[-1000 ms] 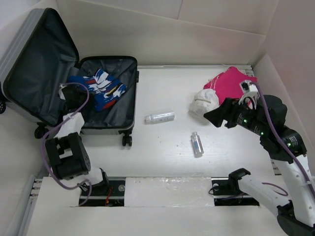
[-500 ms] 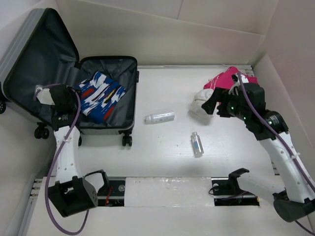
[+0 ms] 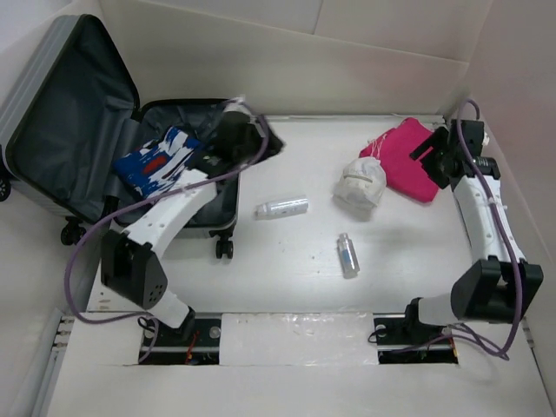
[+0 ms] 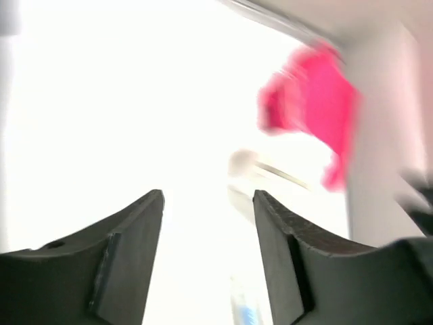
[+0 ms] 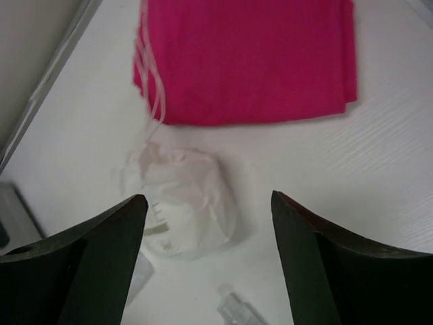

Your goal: Pack the luggage

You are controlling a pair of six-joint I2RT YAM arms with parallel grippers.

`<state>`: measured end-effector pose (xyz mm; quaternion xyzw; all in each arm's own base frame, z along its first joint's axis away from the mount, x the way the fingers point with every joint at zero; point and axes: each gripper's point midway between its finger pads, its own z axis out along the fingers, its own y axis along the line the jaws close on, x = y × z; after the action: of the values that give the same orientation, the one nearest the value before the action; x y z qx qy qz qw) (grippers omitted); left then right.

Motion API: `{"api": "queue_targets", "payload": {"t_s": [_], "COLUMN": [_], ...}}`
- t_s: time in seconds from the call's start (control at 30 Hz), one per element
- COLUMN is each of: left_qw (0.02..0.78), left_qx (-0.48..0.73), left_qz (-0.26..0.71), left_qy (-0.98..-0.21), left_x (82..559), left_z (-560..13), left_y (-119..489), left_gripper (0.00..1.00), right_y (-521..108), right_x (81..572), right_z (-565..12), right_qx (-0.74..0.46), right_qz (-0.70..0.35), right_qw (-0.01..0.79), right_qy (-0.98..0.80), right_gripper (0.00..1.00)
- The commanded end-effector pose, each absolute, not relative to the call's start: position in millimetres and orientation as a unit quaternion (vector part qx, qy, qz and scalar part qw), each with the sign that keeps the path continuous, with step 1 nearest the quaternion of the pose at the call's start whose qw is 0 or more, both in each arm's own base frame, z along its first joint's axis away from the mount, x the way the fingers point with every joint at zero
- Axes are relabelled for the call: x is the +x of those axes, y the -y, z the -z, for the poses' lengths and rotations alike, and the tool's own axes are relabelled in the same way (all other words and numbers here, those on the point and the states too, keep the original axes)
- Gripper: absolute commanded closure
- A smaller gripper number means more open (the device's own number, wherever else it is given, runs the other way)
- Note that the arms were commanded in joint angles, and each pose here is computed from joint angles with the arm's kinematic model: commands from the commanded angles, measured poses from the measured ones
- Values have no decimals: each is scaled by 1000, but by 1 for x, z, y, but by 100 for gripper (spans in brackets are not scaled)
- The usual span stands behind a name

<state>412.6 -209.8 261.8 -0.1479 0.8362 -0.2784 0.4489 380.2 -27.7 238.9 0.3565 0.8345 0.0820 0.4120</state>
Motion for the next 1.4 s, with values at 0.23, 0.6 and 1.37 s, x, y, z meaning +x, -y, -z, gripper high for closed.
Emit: {"api": "queue_targets", "payload": {"t_s": [0.23, 0.6, 1.37], "left_qw": [404, 337, 342], "left_qx": [59, 82, 84], "left_qz": [434, 454, 414], "left_qy": [-803, -821, -839], "left_x": [323, 282, 291], "left_z": [-308, -253, -247], "left_y": [369, 369, 346], "left_gripper": [46, 46, 45], "right_y": [131, 123, 6], "right_x": [370, 401, 449], "right_z": [-135, -79, -66], "right_qx": [530, 576, 504], "right_qz": [-25, -100, -121], "right_qw": [345, 281, 253], "right_qy": [-774, -761, -817], "right_gripper": [20, 20, 59]}}
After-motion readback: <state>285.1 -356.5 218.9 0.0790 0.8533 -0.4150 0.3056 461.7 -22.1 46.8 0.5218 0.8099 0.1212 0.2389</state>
